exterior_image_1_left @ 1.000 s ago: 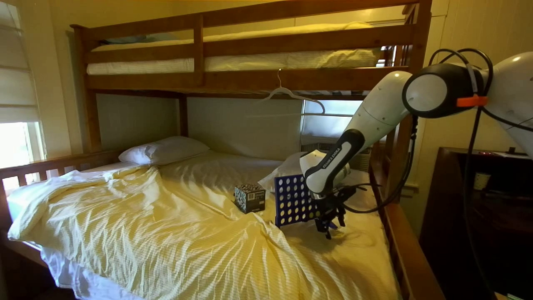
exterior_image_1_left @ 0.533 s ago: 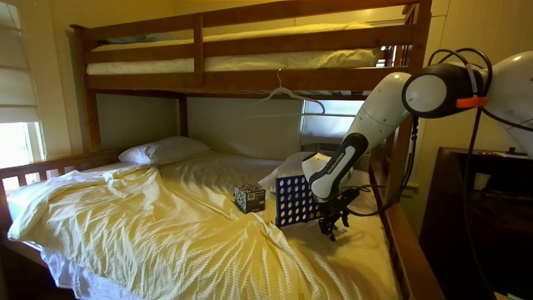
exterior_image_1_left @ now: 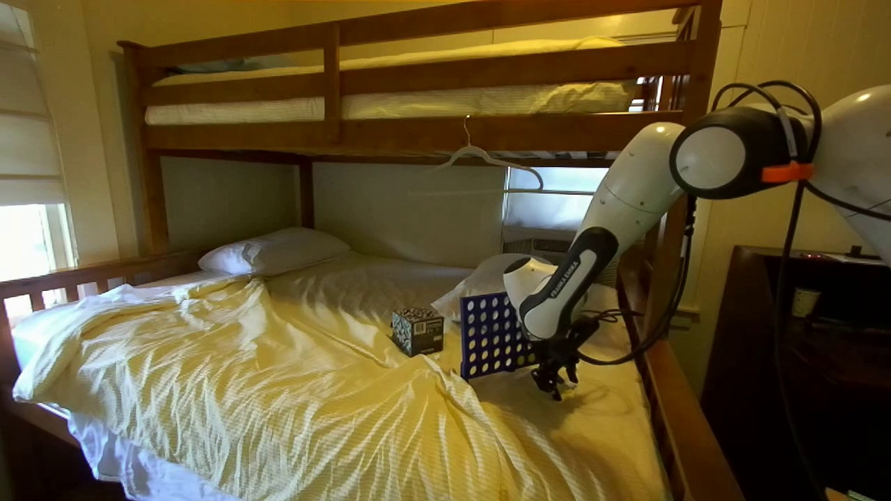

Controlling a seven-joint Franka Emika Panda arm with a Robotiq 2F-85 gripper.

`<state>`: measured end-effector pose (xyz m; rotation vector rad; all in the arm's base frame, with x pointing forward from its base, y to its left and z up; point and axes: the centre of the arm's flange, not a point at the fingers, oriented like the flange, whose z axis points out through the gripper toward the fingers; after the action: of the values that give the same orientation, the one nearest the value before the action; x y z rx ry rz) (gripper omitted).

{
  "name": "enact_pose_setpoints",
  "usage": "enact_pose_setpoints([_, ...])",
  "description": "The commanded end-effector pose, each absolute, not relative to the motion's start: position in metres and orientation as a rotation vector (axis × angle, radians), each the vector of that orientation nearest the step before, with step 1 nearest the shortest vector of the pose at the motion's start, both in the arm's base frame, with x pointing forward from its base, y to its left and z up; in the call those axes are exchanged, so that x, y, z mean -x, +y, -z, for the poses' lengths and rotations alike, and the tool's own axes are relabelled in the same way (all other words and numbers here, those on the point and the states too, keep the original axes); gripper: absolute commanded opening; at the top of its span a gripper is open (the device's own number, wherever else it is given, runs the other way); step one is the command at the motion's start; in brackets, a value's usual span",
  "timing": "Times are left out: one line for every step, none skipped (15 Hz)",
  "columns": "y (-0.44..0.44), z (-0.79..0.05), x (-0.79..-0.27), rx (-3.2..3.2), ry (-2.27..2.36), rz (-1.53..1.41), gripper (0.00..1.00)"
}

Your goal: Put the yellow chip inside the gameboard.

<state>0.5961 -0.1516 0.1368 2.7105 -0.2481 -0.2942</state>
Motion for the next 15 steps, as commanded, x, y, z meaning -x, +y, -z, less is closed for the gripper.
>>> enact_pose_setpoints([-0.1451,-0.1308,-0.5946,-2.668,-0.211,0.212,0.71])
enact_pose_setpoints([-0.1443,-0.1301,-0.5956,-2.664,-0.203,0.201,0.61])
enact_pose_setpoints([-0.1438,-0.1296,-0.5963,-2.660,-0.196,0.192,0.52])
enact_pose_setpoints([-0.1429,-0.1289,-0.5965,-2.660,-0.187,0.183,0.45])
enact_pose_setpoints([-0.1423,-0.1280,-0.5965,-2.660,-0.178,0.178,0.38])
enact_pose_setpoints([-0.1416,-0.1270,-0.5970,-2.660,-0.174,0.178,0.29])
enact_pose_setpoints([-0.1410,-0.1263,-0.5969,-2.660,-0.171,0.183,0.48])
enact_pose_setpoints([-0.1404,-0.1257,-0.5966,-2.660,-0.169,0.186,0.59])
enact_pose_setpoints([-0.1405,-0.1259,-0.5964,-2.659,-0.169,0.194,0.63])
enact_pose_setpoints([-0.1411,-0.1263,-0.5965,-2.657,-0.172,0.195,0.61])
enact_pose_setpoints([-0.1419,-0.1268,-0.5964,-2.656,-0.174,0.199,0.56])
enact_pose_setpoints([-0.1429,-0.1278,-0.5962,-2.655,-0.179,0.201,0.69])
enact_pose_setpoints([-0.1432,-0.1281,-0.5958,-2.655,-0.182,0.201,0.72])
enact_pose_setpoints([-0.1436,-0.1289,-0.5955,-2.656,-0.181,0.207,0.77])
enact_pose_setpoints([-0.1440,-0.1295,-0.5952,-2.658,-0.186,0.211,0.76])
